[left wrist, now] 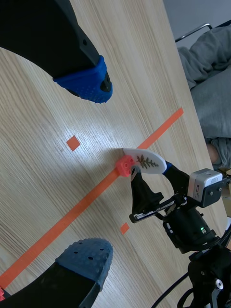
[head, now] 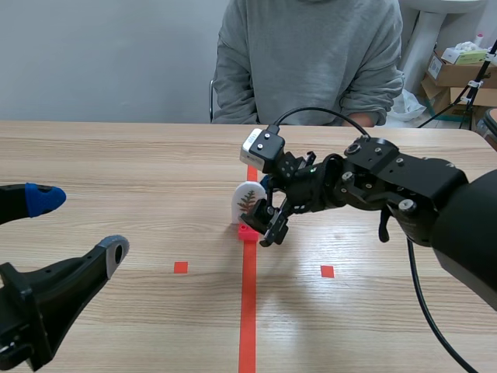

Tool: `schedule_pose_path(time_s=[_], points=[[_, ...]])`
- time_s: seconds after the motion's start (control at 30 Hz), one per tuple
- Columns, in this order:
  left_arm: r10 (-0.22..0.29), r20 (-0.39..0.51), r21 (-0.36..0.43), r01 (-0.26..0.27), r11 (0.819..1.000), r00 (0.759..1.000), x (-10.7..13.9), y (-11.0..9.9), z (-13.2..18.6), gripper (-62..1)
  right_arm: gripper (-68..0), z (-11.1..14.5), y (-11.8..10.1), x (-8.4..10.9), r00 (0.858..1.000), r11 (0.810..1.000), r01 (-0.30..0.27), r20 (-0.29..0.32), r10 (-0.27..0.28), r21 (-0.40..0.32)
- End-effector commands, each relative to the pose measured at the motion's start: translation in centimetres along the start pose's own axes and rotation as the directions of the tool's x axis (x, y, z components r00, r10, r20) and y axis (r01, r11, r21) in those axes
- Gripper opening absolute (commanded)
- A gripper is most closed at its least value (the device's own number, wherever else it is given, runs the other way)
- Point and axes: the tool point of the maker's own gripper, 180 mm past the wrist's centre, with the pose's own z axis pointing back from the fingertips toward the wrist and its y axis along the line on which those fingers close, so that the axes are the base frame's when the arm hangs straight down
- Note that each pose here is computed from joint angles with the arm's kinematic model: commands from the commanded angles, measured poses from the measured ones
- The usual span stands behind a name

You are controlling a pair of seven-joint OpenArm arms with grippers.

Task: Do the leaf sorting experiment

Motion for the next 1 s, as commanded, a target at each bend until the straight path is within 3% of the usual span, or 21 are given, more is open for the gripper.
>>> schedule_pose_path(time_s=[0.0,0.47,0.77,0.87,0.97], points=[[-0.003,0.035,-0.001,0.003,1.000,0.999,1.1,-0.1,0.0,-0.7,-33.6,0.5,-1.5,2.0,0.998,0.999,-0.024,0.051,0.025,-0.026],[-0.003,0.035,-0.001,0.003,1.000,0.999,1.1,-0.1,0.0,-0.7,-59.7,0.5,-1.5,2.6,0.996,0.999,-0.024,0.082,0.026,-0.026],[-0.003,0.035,-0.001,0.003,1.000,0.999,1.1,-0.1,0.0,-0.7,-65.4,0.6,-1.8,2.6,0.997,0.999,-0.012,0.082,0.015,-0.035],[-0.003,0.035,-0.001,0.003,1.000,0.999,1.1,-0.1,0.0,-0.7,-66.0,1.4,-3.2,2.8,0.992,0.995,0.071,0.106,-0.064,-0.067],[-0.003,0.035,-0.001,0.003,1.000,0.999,1.1,-0.1,0.0,-0.7,-66.0,3.0,-5.7,2.7,0.978,0.977,0.172,0.139,-0.154,-0.125]])
